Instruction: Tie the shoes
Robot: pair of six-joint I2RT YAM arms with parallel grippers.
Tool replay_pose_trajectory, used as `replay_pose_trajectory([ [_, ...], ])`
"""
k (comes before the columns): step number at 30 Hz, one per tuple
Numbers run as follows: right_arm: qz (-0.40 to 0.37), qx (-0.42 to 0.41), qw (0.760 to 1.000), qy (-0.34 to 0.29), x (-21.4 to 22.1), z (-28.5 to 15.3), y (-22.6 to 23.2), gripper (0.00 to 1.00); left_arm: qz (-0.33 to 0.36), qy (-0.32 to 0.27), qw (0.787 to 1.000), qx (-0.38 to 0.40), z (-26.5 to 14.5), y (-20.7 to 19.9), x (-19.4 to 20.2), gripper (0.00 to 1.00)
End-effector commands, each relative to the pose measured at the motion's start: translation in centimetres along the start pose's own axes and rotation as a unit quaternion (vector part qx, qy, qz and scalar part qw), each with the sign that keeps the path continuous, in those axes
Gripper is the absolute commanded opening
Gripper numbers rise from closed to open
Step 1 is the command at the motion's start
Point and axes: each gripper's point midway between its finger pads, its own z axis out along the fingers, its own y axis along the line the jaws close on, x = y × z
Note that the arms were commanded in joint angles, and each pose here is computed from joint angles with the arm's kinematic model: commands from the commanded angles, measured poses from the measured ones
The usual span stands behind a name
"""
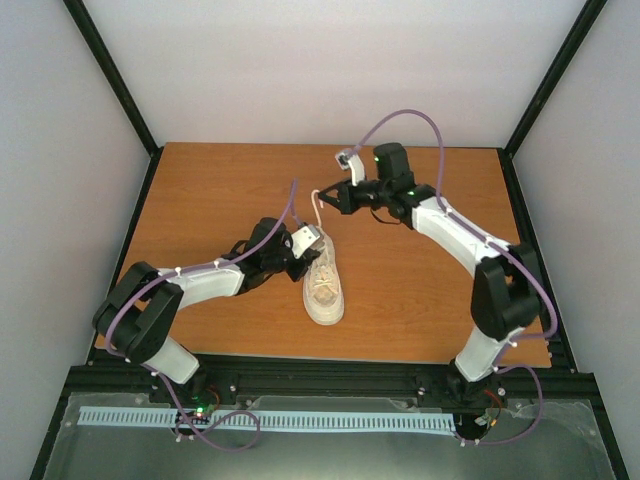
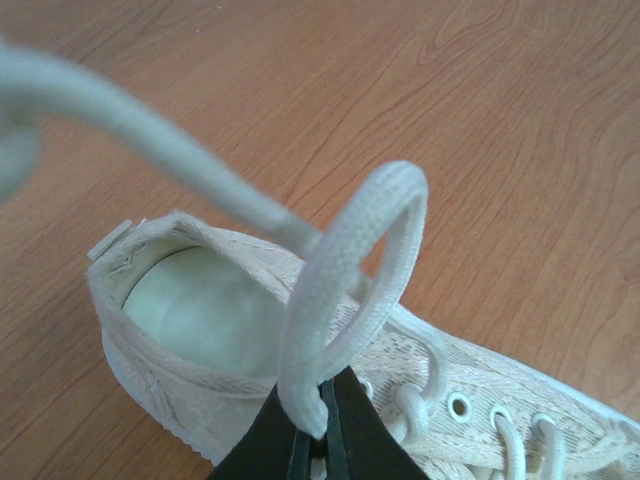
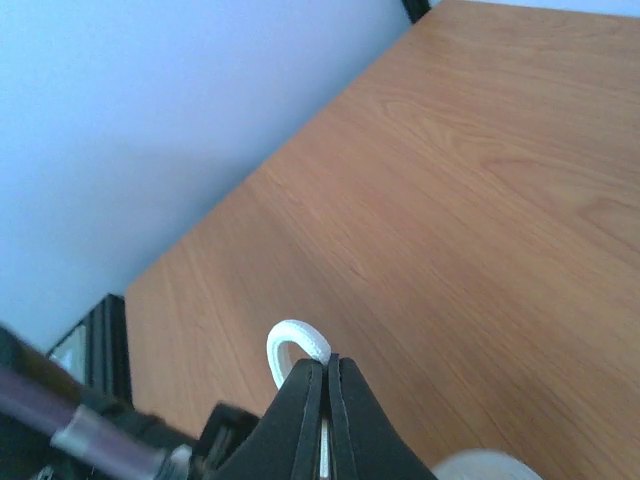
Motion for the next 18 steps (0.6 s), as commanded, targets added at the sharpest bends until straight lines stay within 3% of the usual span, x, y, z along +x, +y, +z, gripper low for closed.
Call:
replay_pose_trajectory([
  [1, 0.039, -0.056, 0.998, -0.004, -0.5, 3.9, 1.4, 0.03, 0.032, -0.041, 0.998, 0.018, -0.9, -1.1, -1.9, 0.01],
  [10, 0.069, -0.035, 0.997, 0.013, 1.1, 7.2, -0.8, 0.03, 0.039, -0.049, 0.998, 0.013, -1.3, -1.1, -2.0, 0.01],
  [14, 0.052, -0.032, 0.996, 0.063, 2.9, 8.7, -0.2, 0.04, 0.037, -0.049, 0.998, 0.017, -1.3, -1.2, -2.0, 0.01],
  [16, 0.032, -0.023, 0.995, 0.087, 3.6, 9.3, 0.3, 0.13, 0.035, -0.049, 0.998, 0.018, -1.2, -1.2, -2.0, 0.01],
  [17, 0.027, -0.022, 0.995, 0.093, 3.8, 9.3, 0.4, 0.28, 0.034, -0.048, 0.998, 0.019, -1.2, -1.2, -1.9, 0.01],
  [18, 0.025, -0.022, 0.995, 0.093, 3.9, 9.1, 0.6, 0.34, 0.034, -0.047, 0.998, 0.018, -1.2, -1.2, -1.9, 0.01],
])
